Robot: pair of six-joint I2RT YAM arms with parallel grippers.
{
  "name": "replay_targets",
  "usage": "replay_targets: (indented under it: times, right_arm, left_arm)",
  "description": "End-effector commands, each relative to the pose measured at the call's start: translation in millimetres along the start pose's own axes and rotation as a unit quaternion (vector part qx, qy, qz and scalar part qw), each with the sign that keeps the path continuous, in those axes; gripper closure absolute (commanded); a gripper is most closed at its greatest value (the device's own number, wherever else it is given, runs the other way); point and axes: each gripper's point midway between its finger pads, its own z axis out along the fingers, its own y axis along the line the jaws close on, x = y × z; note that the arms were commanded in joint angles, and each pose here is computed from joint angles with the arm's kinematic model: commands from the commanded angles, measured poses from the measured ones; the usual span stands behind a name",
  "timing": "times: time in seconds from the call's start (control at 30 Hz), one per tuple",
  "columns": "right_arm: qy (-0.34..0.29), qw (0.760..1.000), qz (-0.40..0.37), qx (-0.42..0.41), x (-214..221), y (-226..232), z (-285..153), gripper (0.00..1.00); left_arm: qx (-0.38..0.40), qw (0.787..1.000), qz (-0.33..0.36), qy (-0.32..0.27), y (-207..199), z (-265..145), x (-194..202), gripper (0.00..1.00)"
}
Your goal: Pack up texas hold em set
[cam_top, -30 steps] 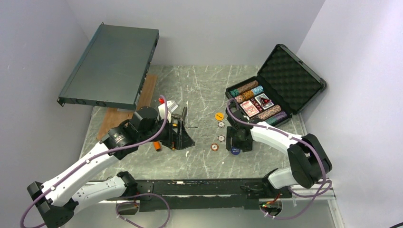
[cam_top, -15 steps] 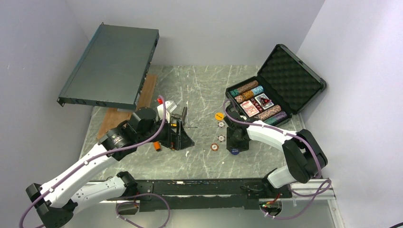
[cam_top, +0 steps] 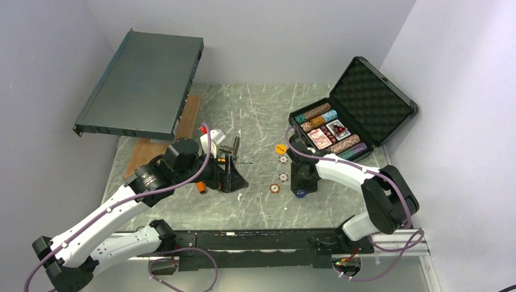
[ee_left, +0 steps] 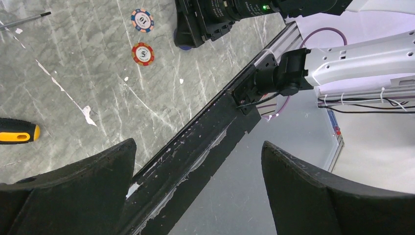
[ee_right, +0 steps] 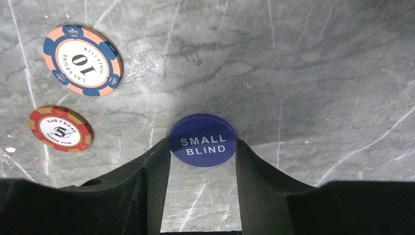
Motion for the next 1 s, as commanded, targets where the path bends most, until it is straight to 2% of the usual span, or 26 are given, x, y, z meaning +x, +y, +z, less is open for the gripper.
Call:
replay_targets:
  times: [0.0, 0.27, 0.53, 0.7, 0.97]
  right_arm:
    - [-0.054, 0.998, 0.009, -0.012, -28.7, 10.2, -14.1, 0.73]
    - [-0.136, 0.991, 0.014, 0.006, -80.1, 4.7, -50.9, 0.74]
    - [-0.192, 0.979, 0.065, 0.015, -177.5, -42.0, -62.4, 0.75]
    - [-0.188, 0.977, 0.082, 0.055, -228.2, -75.0, -48.5, 0.76]
    - [-0.151, 0.976, 0.096, 0.124, -244.9, -116.1, -8.0, 0.79]
  left_arm:
    - [0.015, 1.0, 0.012, -0.015, -7.5, -2.7, -7.1, 0.01]
    - [0.014, 1.0, 0.013, -0.013, -6.9, -2.2, -6.9, 0.01]
    - [0.012, 1.0, 0.017, -0.014, -7.9, -3.2, -9.5, 0.01]
    - [0.01, 1.0, 0.017, -0.013, -8.7, -6.0, -10.0, 0.01]
    - [0.003, 1.0, 0.014, -0.018, -6.9, -10.5, -9.4, 0.01]
